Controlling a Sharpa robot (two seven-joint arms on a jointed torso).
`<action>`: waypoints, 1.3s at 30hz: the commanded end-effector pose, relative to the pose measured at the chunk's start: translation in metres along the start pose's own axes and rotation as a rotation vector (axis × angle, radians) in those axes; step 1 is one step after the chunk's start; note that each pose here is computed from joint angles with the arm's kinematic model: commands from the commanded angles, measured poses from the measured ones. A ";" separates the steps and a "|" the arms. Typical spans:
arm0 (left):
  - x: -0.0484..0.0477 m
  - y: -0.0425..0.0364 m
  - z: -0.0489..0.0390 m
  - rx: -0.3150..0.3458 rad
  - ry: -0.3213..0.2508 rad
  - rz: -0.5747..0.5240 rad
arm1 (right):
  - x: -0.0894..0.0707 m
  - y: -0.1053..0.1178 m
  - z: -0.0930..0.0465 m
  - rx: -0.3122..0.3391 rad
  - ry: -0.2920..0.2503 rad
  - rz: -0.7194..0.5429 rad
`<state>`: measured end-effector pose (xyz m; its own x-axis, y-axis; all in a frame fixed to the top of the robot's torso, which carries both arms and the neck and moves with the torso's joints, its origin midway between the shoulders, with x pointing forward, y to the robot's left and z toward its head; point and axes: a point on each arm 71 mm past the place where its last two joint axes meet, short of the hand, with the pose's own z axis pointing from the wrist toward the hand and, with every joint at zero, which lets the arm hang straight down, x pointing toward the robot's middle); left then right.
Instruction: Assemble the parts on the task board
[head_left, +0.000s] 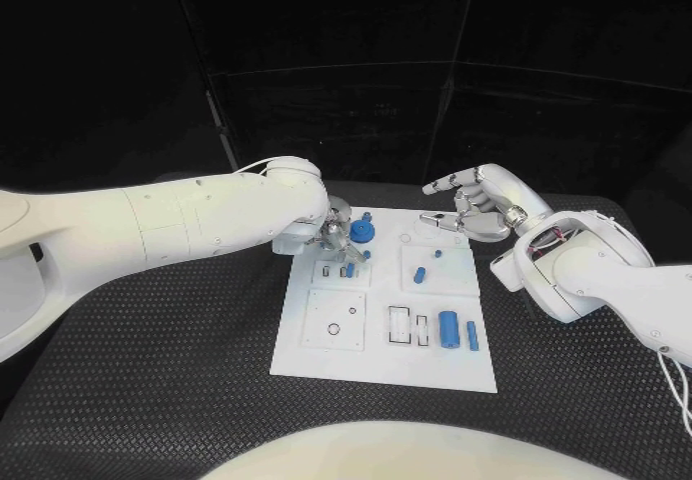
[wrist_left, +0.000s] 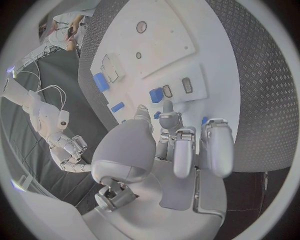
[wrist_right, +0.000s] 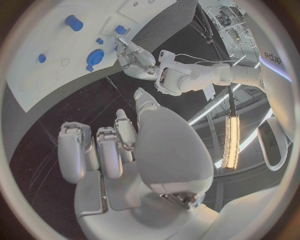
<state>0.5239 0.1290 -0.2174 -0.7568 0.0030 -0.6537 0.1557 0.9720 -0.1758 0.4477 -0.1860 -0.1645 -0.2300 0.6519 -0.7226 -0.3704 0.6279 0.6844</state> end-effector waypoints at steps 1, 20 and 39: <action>0.0005 0.0005 0.0010 -0.018 0.027 0.026 | -0.001 0.002 0.001 -0.009 -0.004 0.006; 0.0059 -0.0053 0.0068 -0.022 0.070 0.050 | 0.001 0.004 0.003 -0.016 -0.007 0.013; 0.0076 -0.0074 0.0086 -0.017 0.087 0.036 | 0.003 0.001 0.005 -0.005 0.003 0.012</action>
<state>0.5230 0.1203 -0.2272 -0.7944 0.0593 -0.6045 0.1786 0.9741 -0.1390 0.4509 -0.1819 -0.1663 -0.2349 0.6579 -0.7155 -0.3684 0.6210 0.6919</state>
